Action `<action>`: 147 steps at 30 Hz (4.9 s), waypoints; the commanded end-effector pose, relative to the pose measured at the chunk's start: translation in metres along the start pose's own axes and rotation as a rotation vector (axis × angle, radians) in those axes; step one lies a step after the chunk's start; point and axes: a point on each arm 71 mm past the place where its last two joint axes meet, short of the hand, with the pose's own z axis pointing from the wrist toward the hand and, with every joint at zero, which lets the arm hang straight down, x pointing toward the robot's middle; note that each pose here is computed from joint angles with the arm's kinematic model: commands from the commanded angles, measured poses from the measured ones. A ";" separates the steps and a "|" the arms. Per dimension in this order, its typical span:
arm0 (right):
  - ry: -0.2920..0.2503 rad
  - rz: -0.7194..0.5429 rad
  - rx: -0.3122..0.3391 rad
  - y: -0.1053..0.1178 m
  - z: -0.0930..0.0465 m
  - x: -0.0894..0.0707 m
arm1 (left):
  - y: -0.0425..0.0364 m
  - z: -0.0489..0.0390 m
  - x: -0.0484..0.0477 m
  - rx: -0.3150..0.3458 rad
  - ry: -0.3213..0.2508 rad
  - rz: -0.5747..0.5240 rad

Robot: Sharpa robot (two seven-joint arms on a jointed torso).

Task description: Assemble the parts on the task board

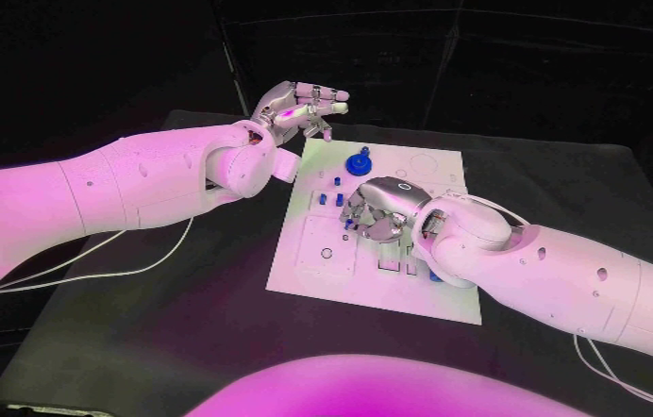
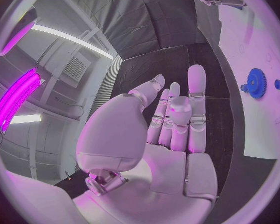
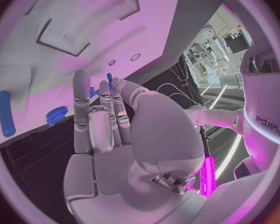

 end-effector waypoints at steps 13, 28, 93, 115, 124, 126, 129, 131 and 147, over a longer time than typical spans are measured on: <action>0.053 -0.011 -0.007 0.001 0.000 0.006 | -0.0012 0.0011 0.0023 0.004 0.017 -0.009; 0.070 -0.010 -0.013 0.001 0.000 0.010 | -0.0008 0.0018 0.0032 0.003 0.019 -0.009; 0.100 -0.034 0.030 -0.004 0.003 0.017 | -0.0006 0.0028 0.0030 -0.005 0.027 -0.012; 0.078 -0.003 0.011 -0.001 0.001 0.015 | 0.0003 0.0038 0.0026 -0.011 0.027 -0.012; 0.069 0.008 0.008 0.000 0.001 0.015 | 0.0006 0.0042 0.0027 -0.012 0.027 -0.012; 0.066 0.010 0.007 0.000 0.001 0.015 | 0.0007 0.0042 0.0025 -0.013 0.027 -0.012; 0.061 0.012 0.005 0.001 0.001 0.014 | 0.0007 0.0043 0.0025 -0.014 0.028 -0.012; 0.058 0.013 0.004 0.001 0.001 0.014 | 0.0008 0.0044 0.0026 -0.014 0.028 -0.012; 0.049 0.019 -0.002 0.005 0.000 0.014 | 0.0008 0.0041 0.0017 -0.015 0.027 -0.012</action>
